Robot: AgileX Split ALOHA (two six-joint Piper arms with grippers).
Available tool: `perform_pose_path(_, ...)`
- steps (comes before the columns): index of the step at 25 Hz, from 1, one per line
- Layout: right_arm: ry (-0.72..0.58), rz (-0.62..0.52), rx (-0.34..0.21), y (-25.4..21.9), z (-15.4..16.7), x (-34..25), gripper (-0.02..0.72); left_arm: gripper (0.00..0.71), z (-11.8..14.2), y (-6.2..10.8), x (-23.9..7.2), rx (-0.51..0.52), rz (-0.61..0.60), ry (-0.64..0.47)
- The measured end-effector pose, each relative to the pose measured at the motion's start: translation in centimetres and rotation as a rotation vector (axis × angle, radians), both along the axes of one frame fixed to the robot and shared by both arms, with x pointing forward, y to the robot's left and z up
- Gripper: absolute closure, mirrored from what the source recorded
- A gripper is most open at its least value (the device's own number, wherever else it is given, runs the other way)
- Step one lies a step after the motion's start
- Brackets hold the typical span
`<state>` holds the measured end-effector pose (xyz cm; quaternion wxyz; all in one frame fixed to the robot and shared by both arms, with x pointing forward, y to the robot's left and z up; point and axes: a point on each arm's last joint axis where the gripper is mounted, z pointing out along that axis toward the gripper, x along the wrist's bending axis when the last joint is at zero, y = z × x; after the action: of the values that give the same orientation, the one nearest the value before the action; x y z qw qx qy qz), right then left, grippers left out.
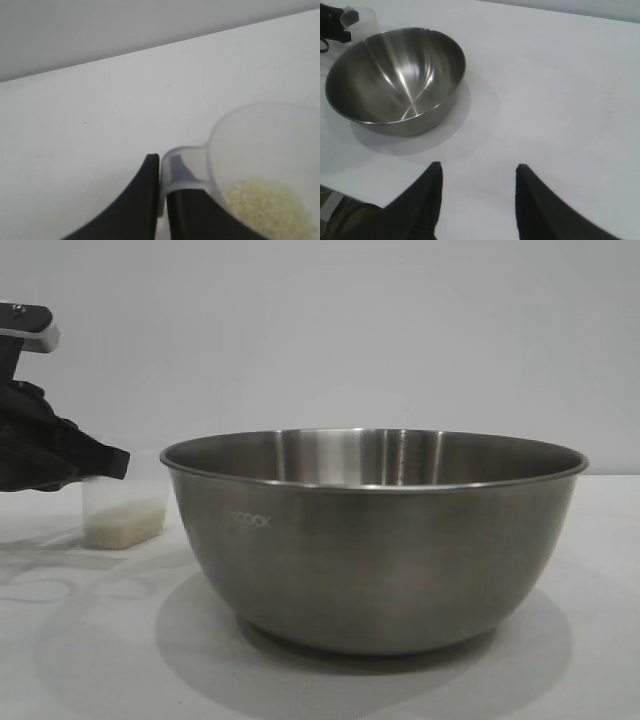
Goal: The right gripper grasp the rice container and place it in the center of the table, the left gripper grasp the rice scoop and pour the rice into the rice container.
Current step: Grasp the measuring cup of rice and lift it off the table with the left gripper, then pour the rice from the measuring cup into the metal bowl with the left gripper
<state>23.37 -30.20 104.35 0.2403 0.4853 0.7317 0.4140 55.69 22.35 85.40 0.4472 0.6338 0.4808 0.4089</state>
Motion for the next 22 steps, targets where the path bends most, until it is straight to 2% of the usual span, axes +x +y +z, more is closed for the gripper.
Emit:
perform_pose_path(3,0.0,0.0,0.0,0.0,0.0,0.0,0.416,0.71,1.0,-0.2,0.1,0.018,-0.032,-0.029)
perform_pose_path(7,0.0,0.0,0.0,0.0,0.0,0.0,0.416,0.71,4.6,-0.6,0.2,0.103,-0.094,-0.16)
perform_pose_path(11,0.0,0.0,0.0,0.0,0.0,0.0,0.416,0.71,8.6,-1.6,-0.4,0.253,-0.231,-0.334)
perform_pose_path(14,0.0,0.0,0.0,0.0,0.0,0.0,0.416,0.71,10.6,-2.4,-1.1,0.365,-0.34,-0.446)
perform_pose_path(18,0.0,0.0,0.0,0.0,0.0,0.0,0.416,0.71,11.2,-3.8,-1.9,0.513,-0.453,-0.543)
perform_pose_path(22,0.0,0.0,0.0,0.0,0.0,0.0,0.416,0.71,11.2,-6.3,-3.0,0.664,-0.552,-0.636)
